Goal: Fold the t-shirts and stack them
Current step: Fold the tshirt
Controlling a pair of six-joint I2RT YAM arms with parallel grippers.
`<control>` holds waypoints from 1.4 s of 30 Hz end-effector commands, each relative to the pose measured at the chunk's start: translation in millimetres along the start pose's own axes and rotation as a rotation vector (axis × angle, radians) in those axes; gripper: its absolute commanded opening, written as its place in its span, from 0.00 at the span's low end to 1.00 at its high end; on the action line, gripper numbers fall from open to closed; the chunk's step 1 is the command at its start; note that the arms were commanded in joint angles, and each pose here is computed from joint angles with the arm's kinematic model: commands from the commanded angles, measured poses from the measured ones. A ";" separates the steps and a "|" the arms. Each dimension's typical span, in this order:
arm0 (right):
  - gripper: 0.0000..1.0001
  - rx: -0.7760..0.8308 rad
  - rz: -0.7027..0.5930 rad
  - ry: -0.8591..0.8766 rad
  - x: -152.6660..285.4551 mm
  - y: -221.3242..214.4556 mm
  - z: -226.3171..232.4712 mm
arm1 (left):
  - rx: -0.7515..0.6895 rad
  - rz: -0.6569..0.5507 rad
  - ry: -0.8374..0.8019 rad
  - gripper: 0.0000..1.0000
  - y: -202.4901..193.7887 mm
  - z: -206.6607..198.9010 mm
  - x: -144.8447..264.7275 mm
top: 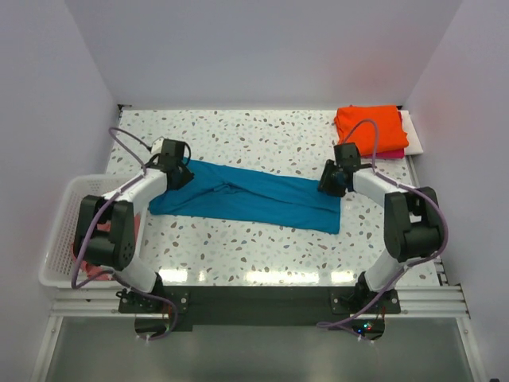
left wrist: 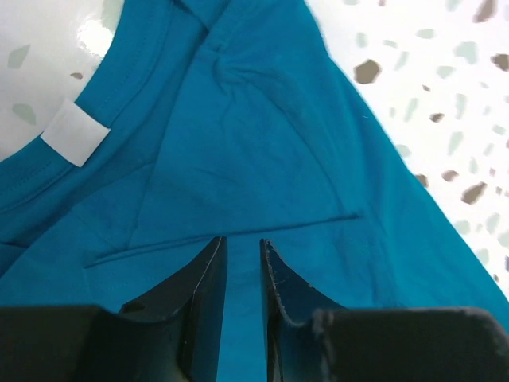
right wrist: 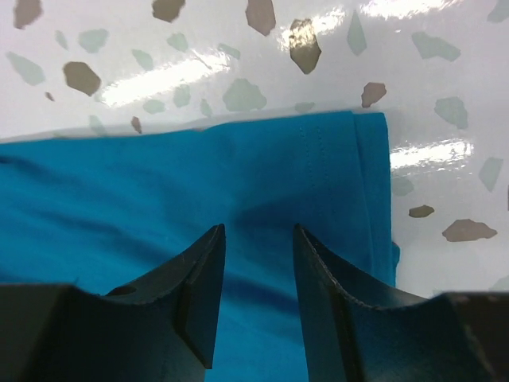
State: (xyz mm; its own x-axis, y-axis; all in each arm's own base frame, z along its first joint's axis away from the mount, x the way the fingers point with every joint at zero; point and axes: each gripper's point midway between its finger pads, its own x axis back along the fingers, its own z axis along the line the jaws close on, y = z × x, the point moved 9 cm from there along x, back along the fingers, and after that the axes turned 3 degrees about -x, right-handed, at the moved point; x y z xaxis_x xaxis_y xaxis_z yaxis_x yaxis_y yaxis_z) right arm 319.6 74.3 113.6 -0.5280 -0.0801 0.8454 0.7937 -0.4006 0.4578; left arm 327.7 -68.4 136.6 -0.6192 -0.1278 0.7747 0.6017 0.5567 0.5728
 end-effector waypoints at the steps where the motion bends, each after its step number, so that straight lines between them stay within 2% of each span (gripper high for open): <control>1: 0.43 -0.012 0.001 -0.002 -8.9 -0.7 4.4 | 0.081 -0.032 0.081 0.27 9.1 -7.9 -13.5; 6: 0.41 -0.084 0.067 0.020 -16.3 -34.2 -7.1 | 0.044 0.023 0.165 0.27 8.2 -17.9 -55.0; 7: 0.41 -0.097 0.059 0.040 -11.8 -37.1 -7.3 | 0.045 0.006 0.155 0.27 19.3 -27.8 -58.9; 9: 0.41 -0.133 0.095 0.077 -8.7 -58.0 -10.8 | 0.004 0.034 0.196 0.27 16.2 -29.9 -78.6; 11: 0.41 -0.128 0.107 0.110 3.6 -81.3 -10.5 | -0.015 0.006 0.164 0.27 35.1 -48.4 -87.3; 12: 0.41 -0.150 0.096 0.122 7.6 -87.8 -8.2 | -0.070 0.030 0.170 0.27 31.0 -49.9 -103.1; 13: 0.41 -0.149 0.093 0.135 12.3 -97.0 -6.9 | -0.072 -0.003 0.129 0.27 49.3 -67.6 -105.0; 15: 0.42 -0.169 0.086 0.182 28.2 -124.2 -1.0 | -0.158 0.035 0.070 0.28 48.8 -78.8 -126.4; 16: 0.42 -0.181 0.081 0.211 34.0 -133.0 2.4 | -0.174 0.004 -0.003 0.30 63.1 -98.3 -127.2; 17: 0.42 -0.149 0.117 0.234 39.2 -159.7 4.2 | -0.196 -0.019 -0.069 0.32 68.4 -111.5 -132.3; 18: 0.44 -0.204 0.076 0.284 50.3 -163.2 14.3 | -0.272 0.029 -0.168 0.37 58.0 -121.4 -145.2; 19: 0.44 -0.201 0.058 0.320 55.6 -169.7 22.1 | -0.298 -0.007 -0.254 0.41 69.6 -141.8 -143.2; 20: 0.45 -0.137 0.069 0.372 67.4 -187.0 37.6 | -0.339 -0.012 -0.307 0.45 66.0 -158.5 -143.2; 21: 0.47 -0.130 0.063 0.386 74.7 -192.1 46.5 | -0.401 0.013 -0.345 0.54 54.8 -165.1 -156.3; 22: 0.48 -0.078 0.057 0.412 81.8 -199.8 57.6 | -0.426 -0.018 -0.426 0.59 61.3 -188.3 -148.5; 23: 0.49 -0.024 0.050 0.432 90.1 -195.6 71.4 | -0.440 -0.025 -0.503 0.63 61.3 -199.6 -149.1; 24: 0.50 0.023 0.057 0.420 89.4 -196.5 78.3 | -0.453 0.024 -0.614 0.68 52.9 -208.9 -151.0; 26: 0.54 0.133 0.044 0.419 98.2 -187.7 95.3 | -0.436 -0.021 -0.742 0.74 65.4 -228.0 -136.1; 27: 0.55 0.162 0.031 0.396 98.7 -184.0 97.4 | -0.418 -0.035 -0.763 0.80 70.1 -232.1 -129.8; 30: 0.64 0.261 -0.036 0.319 106.8 -165.6 103.1 | -0.408 -0.125 -0.815 0.85 95.5 -242.8 -98.4; 32: 0.66 0.301 -0.062 0.305 110.6 -149.7 107.1 | -0.396 -0.161 -0.813 0.85 108.1 -241.6 -82.3; 33: 0.67 0.307 -0.061 0.287 109.4 -144.2 106.6 | -0.364 -0.230 -0.782 0.85 126.4 -241.7 -57.3; 34: 0.66 0.314 -0.060 0.277 107.7 -138.6 106.4 | -0.349 -0.225 -0.741 0.85 124.0 -231.5 -56.4; 35: 0.66 0.325 -0.054 0.250 100.2 -128.5 105.4 | -0.321 -0.290 -0.743 0.85 140.0 -229.7 -24.5; 36: 0.67 0.329 -0.027 0.258 97.3 -125.4 106.0 | -0.259 -0.330 -0.665 0.82 145.6 -222.2 -18.1; 37: 0.67 0.337 -0.020 0.248 92.8 -122.6 105.9 | -0.235 -0.311 -0.595 0.79 137.2 -208.7 -20.9; 38: 0.66 0.364 -0.015 0.232 85.8 -119.8 107.7 | -0.201 -0.330 -0.549 0.76 142.8 -199.7 0.2; 39: 0.66 0.382 0.001 0.224 80.9 -120.9 108.8 | -0.155 -0.341 -0.499 0.68 142.4 -192.4 2.8; 42: 0.64 0.417 0.042 0.214 69.9 -123.0 115.3 | -0.142 -0.289 -0.368 0.54 117.3 -163.4 -0.3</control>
State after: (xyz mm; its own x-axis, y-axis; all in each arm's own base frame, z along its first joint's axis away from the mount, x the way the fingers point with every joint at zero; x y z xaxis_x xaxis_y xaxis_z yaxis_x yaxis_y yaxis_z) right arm 219.1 219.4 149.3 -0.5481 -0.2876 0.7854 0.8326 -0.0976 0.5453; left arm 498.1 -153.3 234.8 -0.8649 0.2177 0.4523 0.5019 0.3563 0.7881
